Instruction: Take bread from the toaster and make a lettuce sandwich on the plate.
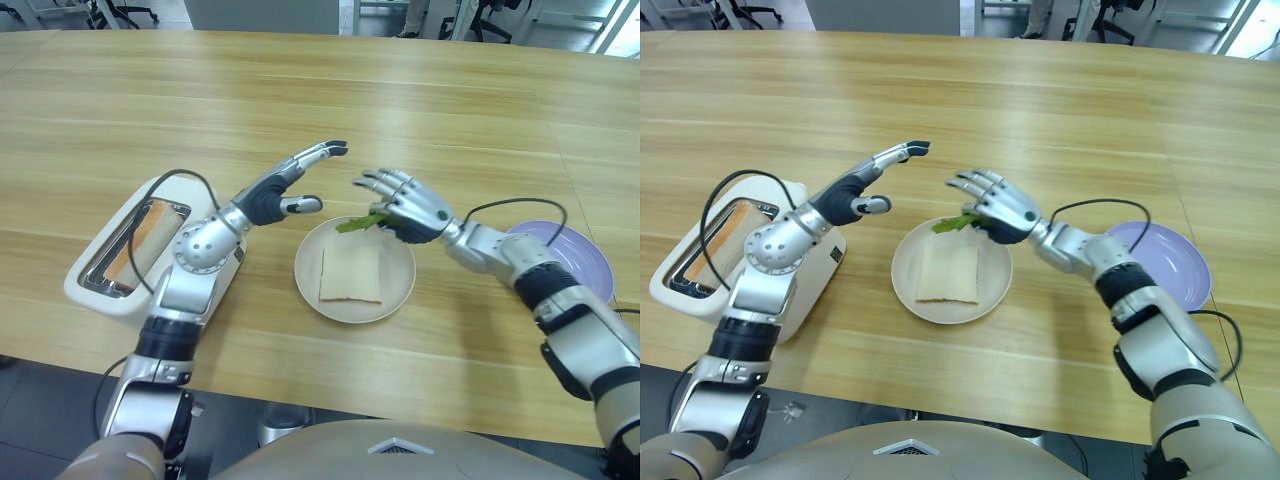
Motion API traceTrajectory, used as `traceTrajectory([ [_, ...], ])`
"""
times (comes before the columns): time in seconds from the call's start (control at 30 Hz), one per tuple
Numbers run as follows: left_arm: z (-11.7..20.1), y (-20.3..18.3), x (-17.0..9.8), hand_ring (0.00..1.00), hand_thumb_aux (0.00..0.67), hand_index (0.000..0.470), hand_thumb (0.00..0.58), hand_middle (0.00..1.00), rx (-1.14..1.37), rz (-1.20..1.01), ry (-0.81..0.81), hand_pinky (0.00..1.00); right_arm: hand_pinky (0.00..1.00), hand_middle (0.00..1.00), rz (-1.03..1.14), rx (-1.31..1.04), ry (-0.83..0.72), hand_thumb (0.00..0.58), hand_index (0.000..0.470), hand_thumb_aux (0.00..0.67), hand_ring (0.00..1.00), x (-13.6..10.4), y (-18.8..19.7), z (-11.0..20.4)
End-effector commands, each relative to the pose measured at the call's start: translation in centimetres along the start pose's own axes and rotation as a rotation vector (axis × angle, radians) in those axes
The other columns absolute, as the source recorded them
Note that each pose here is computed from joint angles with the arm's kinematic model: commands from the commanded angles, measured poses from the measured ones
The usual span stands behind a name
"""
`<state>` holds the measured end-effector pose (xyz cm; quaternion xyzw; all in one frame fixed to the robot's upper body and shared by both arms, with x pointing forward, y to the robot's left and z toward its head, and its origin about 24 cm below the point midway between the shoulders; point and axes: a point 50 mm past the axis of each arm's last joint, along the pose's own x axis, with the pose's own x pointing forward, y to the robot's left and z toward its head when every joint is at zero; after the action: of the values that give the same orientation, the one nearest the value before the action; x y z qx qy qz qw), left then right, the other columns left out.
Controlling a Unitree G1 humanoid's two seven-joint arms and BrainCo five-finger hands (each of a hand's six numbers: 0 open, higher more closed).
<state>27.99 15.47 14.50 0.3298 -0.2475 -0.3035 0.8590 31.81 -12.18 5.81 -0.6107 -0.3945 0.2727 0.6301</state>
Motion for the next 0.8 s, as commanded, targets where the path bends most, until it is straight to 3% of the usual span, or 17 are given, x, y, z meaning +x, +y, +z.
traceTrajectory([
  [0.03,0.2,0.2,-0.9,0.00,0.000,0.000,0.000,0.00,-0.008,0.018,0.028,0.00,0.00,0.00,0.078,-0.019,-0.015,0.580,0.460,0.670,0.00,0.3,1.3,0.2],
  [0.4,-0.1,0.3,-1.8,0.00,0.000,0.000,0.000,0.00,-0.033,0.046,0.062,0.00,0.00,0.00,0.140,0.020,-0.041,0.580,0.449,0.654,0.00,0.4,3.0,1.3],
  [0.43,-0.2,0.3,-1.8,0.00,0.000,0.000,0.000,0.00,-0.033,0.047,0.064,0.00,0.00,0.00,0.143,0.027,-0.045,0.429,0.225,0.328,0.00,0.4,2.9,1.3],
  [0.47,-0.2,0.4,-1.7,0.00,0.000,0.000,0.000,0.00,-0.033,0.048,0.066,0.00,0.00,0.00,0.143,0.037,-0.050,0.429,0.225,0.328,0.00,0.4,2.8,1.4],
  [0.5,-0.3,0.4,-1.7,0.00,0.000,0.000,0.000,0.00,-0.033,0.049,0.068,0.00,0.00,0.00,0.145,0.046,-0.054,0.000,0.000,0.000,0.00,0.4,2.7,1.4],
  [0.8,-0.2,0.4,-1.6,0.00,0.000,0.000,0.000,0.00,-0.022,0.048,0.067,0.00,0.00,0.00,0.125,0.106,-0.127,0.000,0.000,0.000,0.00,0.2,1.8,2.3],
])
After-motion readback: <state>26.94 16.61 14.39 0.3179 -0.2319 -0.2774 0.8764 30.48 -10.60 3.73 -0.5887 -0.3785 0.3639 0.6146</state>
